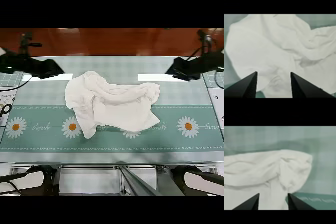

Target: Fold the shirts.

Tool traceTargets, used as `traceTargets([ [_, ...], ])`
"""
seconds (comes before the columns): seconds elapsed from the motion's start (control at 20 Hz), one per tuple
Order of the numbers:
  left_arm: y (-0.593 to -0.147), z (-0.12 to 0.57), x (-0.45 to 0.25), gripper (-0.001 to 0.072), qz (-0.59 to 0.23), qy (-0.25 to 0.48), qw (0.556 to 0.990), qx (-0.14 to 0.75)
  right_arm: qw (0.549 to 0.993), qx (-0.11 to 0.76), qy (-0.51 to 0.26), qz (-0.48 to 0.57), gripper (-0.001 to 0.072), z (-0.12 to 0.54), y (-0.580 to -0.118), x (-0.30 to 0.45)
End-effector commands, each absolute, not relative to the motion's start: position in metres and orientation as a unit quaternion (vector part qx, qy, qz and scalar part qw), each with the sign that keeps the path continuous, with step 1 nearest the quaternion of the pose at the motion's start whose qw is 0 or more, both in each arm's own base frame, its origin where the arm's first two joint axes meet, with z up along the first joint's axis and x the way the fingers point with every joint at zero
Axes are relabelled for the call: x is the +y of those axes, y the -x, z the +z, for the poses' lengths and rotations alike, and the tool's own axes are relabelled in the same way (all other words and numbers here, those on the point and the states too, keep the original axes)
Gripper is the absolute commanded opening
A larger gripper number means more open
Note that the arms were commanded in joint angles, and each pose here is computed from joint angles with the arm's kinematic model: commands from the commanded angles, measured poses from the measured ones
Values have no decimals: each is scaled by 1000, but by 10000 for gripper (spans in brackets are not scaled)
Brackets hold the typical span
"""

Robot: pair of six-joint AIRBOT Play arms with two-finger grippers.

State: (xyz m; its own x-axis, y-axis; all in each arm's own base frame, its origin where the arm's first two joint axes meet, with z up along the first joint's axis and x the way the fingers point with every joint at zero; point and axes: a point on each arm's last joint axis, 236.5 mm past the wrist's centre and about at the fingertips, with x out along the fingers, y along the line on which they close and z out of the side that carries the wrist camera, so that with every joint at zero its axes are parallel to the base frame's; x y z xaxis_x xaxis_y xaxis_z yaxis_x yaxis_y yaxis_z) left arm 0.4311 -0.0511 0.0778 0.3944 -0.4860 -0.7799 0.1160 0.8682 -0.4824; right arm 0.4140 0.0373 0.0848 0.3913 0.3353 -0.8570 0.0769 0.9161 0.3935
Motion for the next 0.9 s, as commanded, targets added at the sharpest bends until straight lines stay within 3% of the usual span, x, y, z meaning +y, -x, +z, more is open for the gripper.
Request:
traceTargets([
  [0.0,-380,77,8,503,-100,220,809,536,813,565,-139,-6,412,82,-347,-18],
  [0.1,-345,38,15,504,-62,263,794,545,813,550,-191,2,416,49,-317,0],
  [0.25,-292,-27,-2,504,-53,336,728,596,787,546,-278,80,417,10,-284,53],
  [0.45,-289,-49,-39,504,-83,437,686,576,766,531,-334,139,415,6,-279,88],
  [0.65,-285,-73,-73,504,-110,404,669,615,771,525,-335,135,415,6,-283,85],
  [0.85,-302,-97,-96,504,-85,396,676,616,772,524,-334,134,415,6,-283,85],
])
